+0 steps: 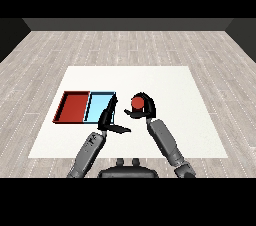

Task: Pick the red can and put it in the red box

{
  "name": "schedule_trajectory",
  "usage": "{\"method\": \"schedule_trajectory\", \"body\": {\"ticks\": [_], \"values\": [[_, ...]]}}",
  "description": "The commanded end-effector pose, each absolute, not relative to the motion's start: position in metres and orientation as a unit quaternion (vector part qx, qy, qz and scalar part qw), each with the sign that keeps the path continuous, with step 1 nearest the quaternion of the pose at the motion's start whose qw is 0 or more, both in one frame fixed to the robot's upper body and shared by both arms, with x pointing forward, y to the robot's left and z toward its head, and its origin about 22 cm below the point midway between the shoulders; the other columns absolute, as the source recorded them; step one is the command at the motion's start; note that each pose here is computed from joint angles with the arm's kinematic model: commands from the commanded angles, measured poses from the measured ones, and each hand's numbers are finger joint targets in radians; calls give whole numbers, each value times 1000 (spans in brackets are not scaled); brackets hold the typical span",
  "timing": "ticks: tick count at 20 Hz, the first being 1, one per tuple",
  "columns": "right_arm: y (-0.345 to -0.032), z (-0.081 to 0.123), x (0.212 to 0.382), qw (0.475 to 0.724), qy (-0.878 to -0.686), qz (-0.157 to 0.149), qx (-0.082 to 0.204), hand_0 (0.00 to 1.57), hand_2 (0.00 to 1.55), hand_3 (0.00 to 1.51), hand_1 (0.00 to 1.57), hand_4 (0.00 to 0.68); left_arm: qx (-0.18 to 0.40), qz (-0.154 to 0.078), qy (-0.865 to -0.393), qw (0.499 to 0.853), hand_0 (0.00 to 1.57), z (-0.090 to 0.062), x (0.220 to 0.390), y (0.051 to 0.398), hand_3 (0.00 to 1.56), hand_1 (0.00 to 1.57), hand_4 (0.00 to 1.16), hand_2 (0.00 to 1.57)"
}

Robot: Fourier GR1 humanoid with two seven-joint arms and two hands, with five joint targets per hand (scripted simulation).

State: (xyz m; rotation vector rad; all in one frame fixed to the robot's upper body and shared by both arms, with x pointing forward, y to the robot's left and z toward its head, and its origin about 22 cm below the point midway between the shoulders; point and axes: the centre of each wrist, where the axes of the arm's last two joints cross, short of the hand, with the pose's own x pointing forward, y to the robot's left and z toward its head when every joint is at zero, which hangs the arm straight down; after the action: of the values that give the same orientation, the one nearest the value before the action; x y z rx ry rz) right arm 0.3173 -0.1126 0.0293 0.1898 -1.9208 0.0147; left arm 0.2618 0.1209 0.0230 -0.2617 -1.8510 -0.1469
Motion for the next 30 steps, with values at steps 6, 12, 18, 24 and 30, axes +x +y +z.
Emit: {"method": "schedule_trajectory", "body": {"ticks": [6, 12, 18, 24, 30], "values": [[-78, 38, 314, 556, -825, 22, 98, 1398, 1415, 1401, 1398, 615, -118, -85, -792, 592, 0, 14, 264, 113, 0, 0, 0, 0], [-78, 59, 325, 547, -828, 19, 123, 1419, 1430, 1397, 1419, 629, -105, -102, -778, 611, 0, 24, 278, 82, 0, 0, 0, 0], [-76, 51, 304, 548, -827, 33, 124, 1447, 1433, 1393, 1447, 615, -105, -95, -778, 613, 0, 29, 297, 78, 0, 0, 0, 0], [-49, 57, 283, 546, -822, 35, 155, 1444, 1429, 1383, 1444, 595, -97, -118, -781, 605, 0, 34, 295, 66, 0, 0, 0, 0], [-53, 42, 291, 537, -830, 31, 145, 1462, 1453, 1402, 1462, 523, -99, -109, -781, 607, 0, 18, 280, 55, 0, 0, 0, 0]]}}
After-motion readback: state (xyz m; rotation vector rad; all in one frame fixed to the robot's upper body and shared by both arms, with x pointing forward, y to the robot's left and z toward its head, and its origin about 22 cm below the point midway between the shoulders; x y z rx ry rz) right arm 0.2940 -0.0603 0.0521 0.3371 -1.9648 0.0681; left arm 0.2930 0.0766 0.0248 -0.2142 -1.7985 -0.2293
